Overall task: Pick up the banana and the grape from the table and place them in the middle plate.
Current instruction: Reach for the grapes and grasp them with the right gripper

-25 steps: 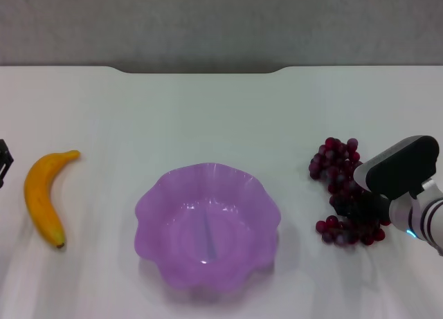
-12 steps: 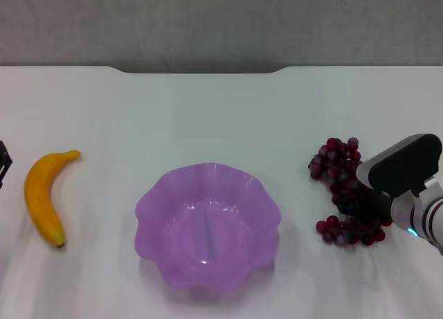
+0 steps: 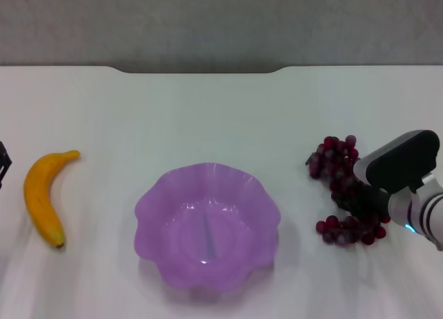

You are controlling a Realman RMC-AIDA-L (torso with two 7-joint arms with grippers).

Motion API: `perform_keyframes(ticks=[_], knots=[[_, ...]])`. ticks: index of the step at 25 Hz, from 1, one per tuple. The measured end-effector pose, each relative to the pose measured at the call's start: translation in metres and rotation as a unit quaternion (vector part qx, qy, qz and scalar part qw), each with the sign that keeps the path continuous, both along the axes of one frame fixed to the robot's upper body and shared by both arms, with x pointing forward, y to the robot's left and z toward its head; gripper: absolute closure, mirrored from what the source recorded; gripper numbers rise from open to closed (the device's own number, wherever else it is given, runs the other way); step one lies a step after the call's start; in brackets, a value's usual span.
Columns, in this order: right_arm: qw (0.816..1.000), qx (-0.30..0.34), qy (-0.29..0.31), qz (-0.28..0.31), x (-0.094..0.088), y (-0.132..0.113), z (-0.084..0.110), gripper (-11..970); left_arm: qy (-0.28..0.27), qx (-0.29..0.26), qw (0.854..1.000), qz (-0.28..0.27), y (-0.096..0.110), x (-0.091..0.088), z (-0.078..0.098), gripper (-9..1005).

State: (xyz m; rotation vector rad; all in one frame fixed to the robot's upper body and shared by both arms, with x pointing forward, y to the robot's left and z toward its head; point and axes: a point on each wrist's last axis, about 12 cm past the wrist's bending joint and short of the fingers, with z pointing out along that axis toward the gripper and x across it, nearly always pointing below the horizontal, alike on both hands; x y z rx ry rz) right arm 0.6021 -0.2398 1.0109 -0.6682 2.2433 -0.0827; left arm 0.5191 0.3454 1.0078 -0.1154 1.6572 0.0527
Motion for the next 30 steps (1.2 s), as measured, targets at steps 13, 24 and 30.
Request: perform_keyframes(ticks=[13,24,30], knots=[[1.0,-0.004,-0.016,0.015,0.01,0.008,0.01,374,0.001,0.0,1.0,0.001,0.001,-0.001,-0.001,145],[1.0,-0.004,-0.017,0.015,0.011,0.008,0.01,498,0.002,0.0,1.0,0.003,0.002,-0.002,-0.001,146],[1.0,0.002,-0.028,0.014,0.011,0.009,0.011,572,0.002,0.0,1.0,0.004,0.002,-0.002,-0.001,145]])
